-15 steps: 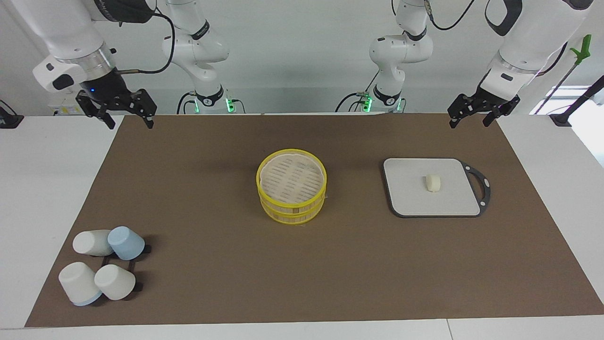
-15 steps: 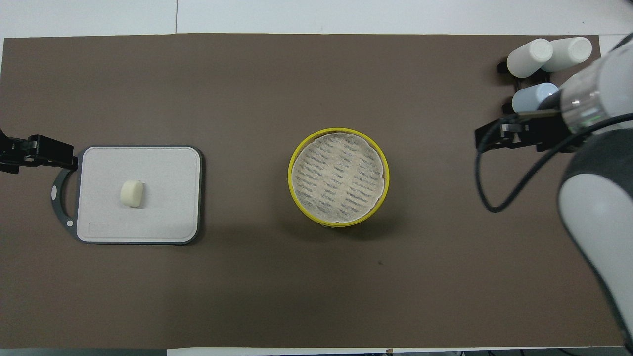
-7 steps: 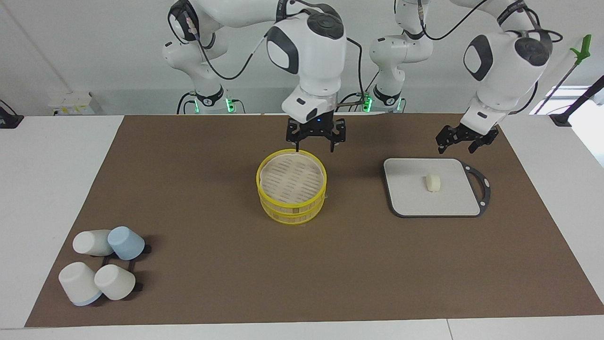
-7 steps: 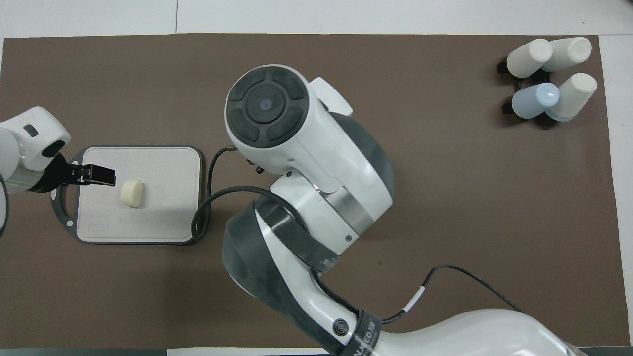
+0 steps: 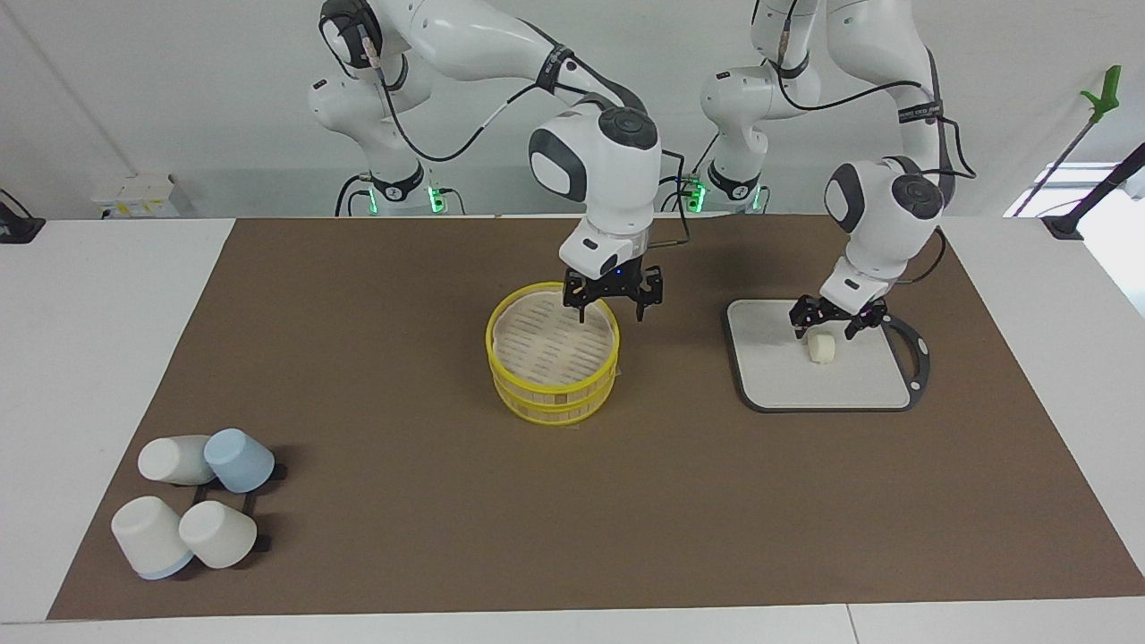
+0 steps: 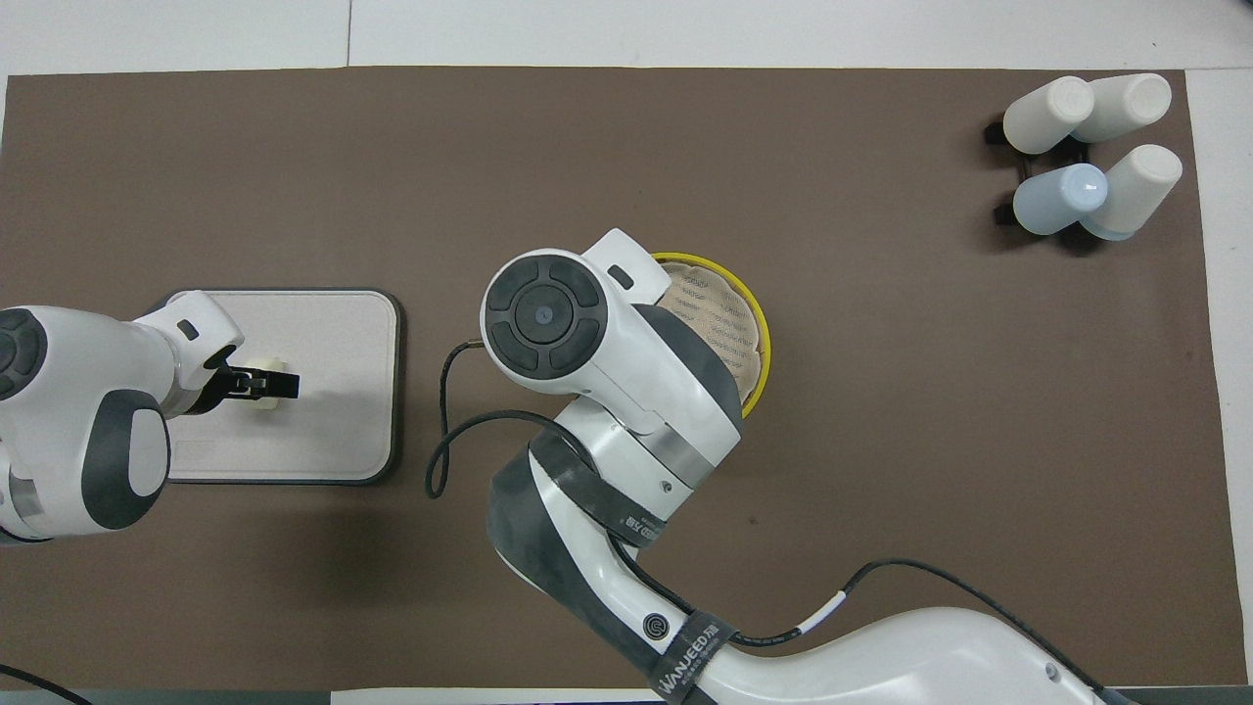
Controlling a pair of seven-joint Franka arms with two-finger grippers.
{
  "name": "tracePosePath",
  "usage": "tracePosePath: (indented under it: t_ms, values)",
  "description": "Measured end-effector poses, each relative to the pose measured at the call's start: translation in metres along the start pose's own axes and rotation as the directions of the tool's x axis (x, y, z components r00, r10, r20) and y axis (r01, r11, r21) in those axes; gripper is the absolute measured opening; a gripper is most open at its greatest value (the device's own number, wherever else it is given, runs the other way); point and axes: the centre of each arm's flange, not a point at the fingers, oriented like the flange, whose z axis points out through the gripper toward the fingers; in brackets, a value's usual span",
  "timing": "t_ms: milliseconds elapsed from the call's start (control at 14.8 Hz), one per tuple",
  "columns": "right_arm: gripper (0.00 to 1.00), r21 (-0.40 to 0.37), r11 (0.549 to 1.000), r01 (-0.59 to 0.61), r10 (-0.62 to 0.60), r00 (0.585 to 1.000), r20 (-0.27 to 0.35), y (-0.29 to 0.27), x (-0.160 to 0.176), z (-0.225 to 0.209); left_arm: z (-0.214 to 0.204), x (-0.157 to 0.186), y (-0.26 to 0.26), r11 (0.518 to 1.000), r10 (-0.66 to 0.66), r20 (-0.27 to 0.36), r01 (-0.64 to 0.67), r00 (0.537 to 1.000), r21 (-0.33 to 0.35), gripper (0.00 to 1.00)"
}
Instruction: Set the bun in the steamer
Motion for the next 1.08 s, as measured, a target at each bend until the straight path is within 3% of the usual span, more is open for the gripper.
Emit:
tracePosePath:
  t_ms: [270,337,607,742,877,1080]
  values:
    - [1.0,0.002,1.0,0.029,-0.029,1.0,0.004,-0.009,-0.023,0.02,0.008,-0.001,0.0,1.0,0.007,-0.013,-0.007,1.0,0.002,0.96]
    - [1.0,0.005,0.999,0.034,-0.034,0.999,0.002,-0.011,-0.026,0.023,0.008,0.0,0.0,1.0,0.008,-0.014,-0.008,1.0,0.002,0.9]
    - [0.97,0.022,0.999,0.038,-0.037,0.999,-0.013,-0.011,-0.029,0.03,0.008,0.0,0.0,1.0,0.009,-0.016,-0.009,1.0,0.002,0.41]
    - [0.75,0.03,0.999,0.037,-0.036,0.999,-0.022,-0.011,-0.028,0.03,0.007,0.0,0.0,1.0,0.009,-0.017,-0.009,1.0,0.002,0.23]
    - [0.53,0.033,0.999,0.036,-0.035,0.999,-0.025,-0.011,-0.027,0.029,0.005,0.001,-0.001,1.0,0.009,-0.018,-0.009,1.0,0.002,0.22]
    - [0.41,0.032,0.999,0.038,-0.037,0.999,-0.025,-0.01,-0.027,0.03,-0.019,0.016,-0.002,1.0,0.009,0.018,-0.009,1.0,-0.004,0.22]
